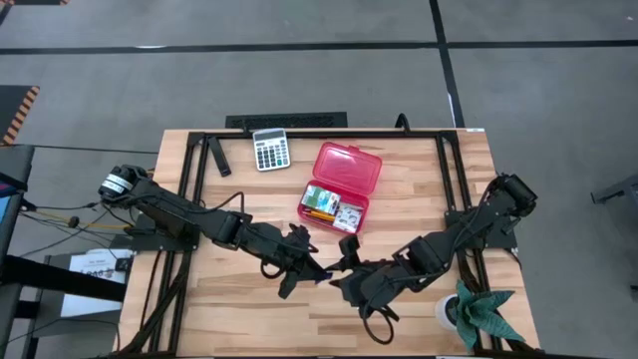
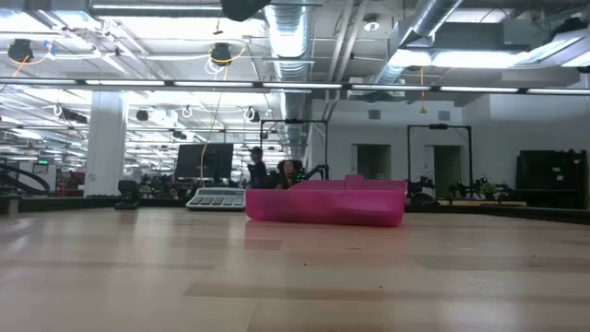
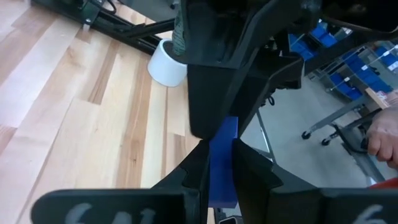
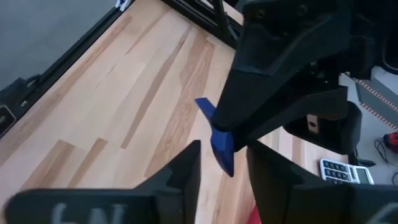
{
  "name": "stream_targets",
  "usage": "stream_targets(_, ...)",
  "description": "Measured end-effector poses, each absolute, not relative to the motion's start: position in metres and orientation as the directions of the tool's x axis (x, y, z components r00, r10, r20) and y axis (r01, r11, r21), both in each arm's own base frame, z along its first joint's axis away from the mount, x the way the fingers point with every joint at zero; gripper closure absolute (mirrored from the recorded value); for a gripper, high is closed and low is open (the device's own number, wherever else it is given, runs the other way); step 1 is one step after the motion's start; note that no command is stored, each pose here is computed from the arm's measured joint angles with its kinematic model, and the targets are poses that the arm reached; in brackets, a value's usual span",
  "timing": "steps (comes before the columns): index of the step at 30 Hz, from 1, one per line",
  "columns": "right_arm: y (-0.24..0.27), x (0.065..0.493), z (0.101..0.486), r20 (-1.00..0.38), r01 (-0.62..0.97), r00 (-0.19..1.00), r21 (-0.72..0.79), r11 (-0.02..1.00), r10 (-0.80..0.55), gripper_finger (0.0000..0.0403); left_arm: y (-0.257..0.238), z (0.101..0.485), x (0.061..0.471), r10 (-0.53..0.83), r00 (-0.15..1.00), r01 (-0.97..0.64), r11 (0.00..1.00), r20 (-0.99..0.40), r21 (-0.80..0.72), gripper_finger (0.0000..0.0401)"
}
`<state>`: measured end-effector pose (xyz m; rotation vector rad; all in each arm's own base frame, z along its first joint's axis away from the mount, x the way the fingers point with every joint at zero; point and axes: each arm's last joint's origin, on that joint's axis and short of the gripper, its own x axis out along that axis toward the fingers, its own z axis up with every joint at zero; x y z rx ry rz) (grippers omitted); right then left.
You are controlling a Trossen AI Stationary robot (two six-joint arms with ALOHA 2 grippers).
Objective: Pack school essentials
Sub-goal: Put the eraser into the supply box
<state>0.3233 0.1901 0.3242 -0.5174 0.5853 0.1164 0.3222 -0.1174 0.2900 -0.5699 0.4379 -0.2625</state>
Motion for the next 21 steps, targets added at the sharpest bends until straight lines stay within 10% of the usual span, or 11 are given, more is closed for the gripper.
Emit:
stream_targets(12,0.1875,0.3243,0.3241,-0.554,-0.232,0.83,-0.435,0.87,-0.056,0.0382,-0.1177,0.2917,0.3227,-0.359,0.882,0.122,0.801,-0.306,-0.586,0.0358)
stream_targets(21,0.1892,0.3225,0.3238,-0.553,-0.205,0.83,-0.416,0.886,-0.068,0.0397,-0.1149,0.2906,0.3232,-0.31,0.896,0.057,0.791,-0.319,-0.609,0.0343)
